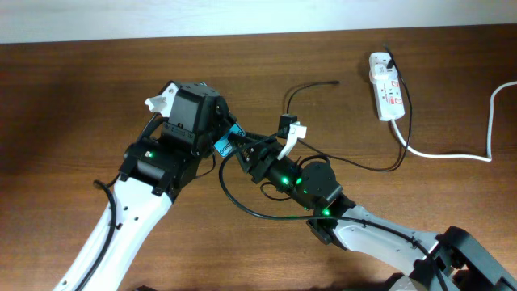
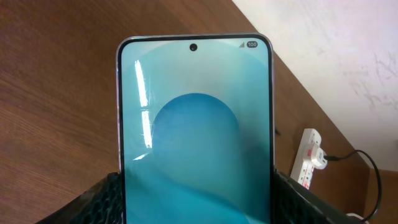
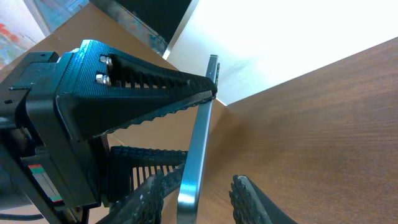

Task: Plug charger to phone and switch on socket
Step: 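Grasp the phone's lower end with the right gripper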

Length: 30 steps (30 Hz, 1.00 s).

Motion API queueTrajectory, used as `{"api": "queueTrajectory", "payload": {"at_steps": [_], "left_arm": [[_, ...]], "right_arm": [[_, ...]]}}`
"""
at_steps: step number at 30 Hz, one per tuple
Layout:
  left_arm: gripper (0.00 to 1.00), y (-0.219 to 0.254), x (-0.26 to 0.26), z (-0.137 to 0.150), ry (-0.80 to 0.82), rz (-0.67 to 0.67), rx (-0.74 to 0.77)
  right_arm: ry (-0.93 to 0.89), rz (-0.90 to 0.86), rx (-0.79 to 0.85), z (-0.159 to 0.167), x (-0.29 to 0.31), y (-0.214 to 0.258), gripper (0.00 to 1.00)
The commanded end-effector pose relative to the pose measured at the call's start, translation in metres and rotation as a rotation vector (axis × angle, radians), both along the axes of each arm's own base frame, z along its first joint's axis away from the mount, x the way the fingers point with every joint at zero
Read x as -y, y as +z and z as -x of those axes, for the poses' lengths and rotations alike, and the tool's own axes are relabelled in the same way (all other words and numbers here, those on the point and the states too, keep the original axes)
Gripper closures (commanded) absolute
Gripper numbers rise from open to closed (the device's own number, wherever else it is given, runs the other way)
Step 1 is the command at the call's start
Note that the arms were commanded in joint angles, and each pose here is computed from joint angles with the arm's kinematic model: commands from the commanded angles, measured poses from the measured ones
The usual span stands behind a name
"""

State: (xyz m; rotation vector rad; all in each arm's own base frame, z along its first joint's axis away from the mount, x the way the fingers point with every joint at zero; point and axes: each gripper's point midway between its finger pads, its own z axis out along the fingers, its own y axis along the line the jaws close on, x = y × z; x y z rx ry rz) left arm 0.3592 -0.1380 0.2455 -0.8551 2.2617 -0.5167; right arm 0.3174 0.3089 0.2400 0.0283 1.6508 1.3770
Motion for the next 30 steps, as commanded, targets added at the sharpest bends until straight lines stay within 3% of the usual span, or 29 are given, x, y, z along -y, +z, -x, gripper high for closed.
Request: {"api": "queueTrajectory", "payload": {"at_steps": [1, 11, 22, 26, 30], "left_arm": [[0.56, 0.011, -0.001, -0.004, 0.019, 0.017, 0.027], [0.56, 0.011, 0.002, -0.004, 0.006, 0.03, 0.022], [0.56, 0.011, 0.002, -0.004, 0.006, 0.03, 0.022], [0.57, 0.011, 0.002, -0.003, 0.004, 0.032, 0.021], [0.56, 0.011, 0.002, -0.003, 0.004, 0.032, 0.021]], "right_arm": [[-0.006, -0.006, 0.009, -0.001, -0.002, 0.004, 0.63], [-0.003, 0.002, -0.003, -0.002, -0.01, -0.001, 0.69], [-0.007, -0.01, 0.007, -0.002, -0.017, 0.006, 0.69], [-0.008, -0.019, 0.016, -0.003, -0.018, 0.011, 0.79], [-0.007, -0.023, 0.021, -0.006, -0.021, 0.014, 0.74]]}}
